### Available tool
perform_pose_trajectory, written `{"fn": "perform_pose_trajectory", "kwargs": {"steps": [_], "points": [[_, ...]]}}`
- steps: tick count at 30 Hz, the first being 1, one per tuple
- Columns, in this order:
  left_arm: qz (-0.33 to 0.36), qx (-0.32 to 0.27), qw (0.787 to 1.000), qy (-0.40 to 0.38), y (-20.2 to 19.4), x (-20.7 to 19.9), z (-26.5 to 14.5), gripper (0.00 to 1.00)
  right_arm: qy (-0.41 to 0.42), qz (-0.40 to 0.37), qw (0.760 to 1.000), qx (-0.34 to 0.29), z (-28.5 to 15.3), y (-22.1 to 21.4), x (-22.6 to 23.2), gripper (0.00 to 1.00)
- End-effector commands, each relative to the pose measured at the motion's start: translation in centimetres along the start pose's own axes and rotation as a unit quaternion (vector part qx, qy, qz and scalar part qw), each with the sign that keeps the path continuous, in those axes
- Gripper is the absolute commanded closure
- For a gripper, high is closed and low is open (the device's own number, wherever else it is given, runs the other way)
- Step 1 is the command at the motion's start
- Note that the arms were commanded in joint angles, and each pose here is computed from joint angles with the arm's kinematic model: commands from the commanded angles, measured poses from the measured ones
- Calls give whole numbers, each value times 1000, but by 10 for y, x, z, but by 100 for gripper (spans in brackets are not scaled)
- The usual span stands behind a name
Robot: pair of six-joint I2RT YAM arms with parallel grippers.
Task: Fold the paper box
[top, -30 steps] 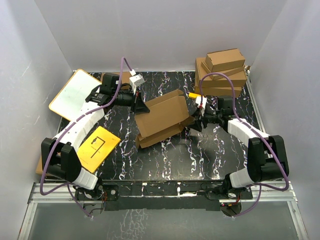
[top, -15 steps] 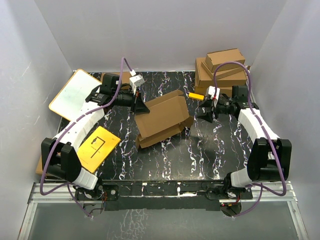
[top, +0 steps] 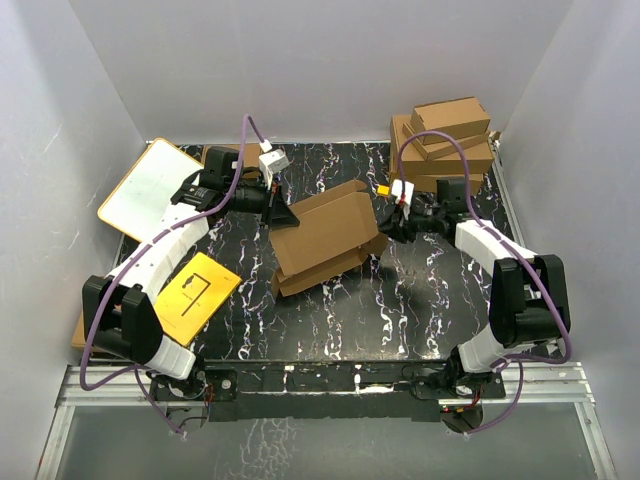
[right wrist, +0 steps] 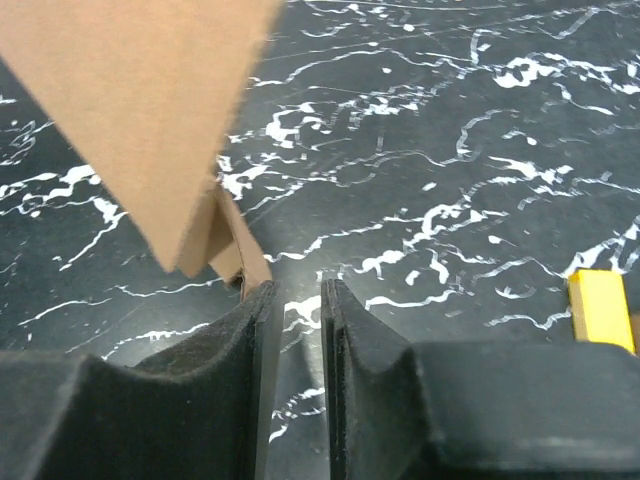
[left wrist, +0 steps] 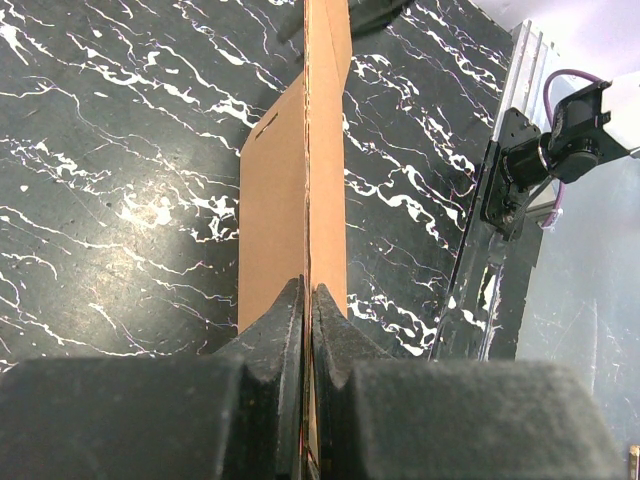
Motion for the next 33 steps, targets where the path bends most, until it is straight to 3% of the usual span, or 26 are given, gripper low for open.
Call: {"fn": "perform_pose_trajectory", "kwargs": {"steps": [1, 4, 13, 33], "points": [[11, 10, 1000, 11, -3, 1, -2, 100, 30, -116, 992, -42, 4, 11, 8, 69], [10, 10, 1000, 11, -3, 2, -2, 100, 57, -154, 985, -54, 4, 7, 22, 62], [9, 10, 1000, 8, -3, 3, 0, 100, 91, -160, 981, -65, 6, 7, 37, 54], [6, 9, 1000, 5, -7, 2, 1, 100, 77, -116, 989, -57, 19, 5, 45, 53]]}}
Point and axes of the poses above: each gripper's point midway between its finger pads, its own z axis out along the fingers, its own x axis along the line the jaws close on, y = z × x, the point moved 4 cm from there along -z, back along the fingers, and after that the axes turned 2 degrees about -z, right-handed, at the moved point
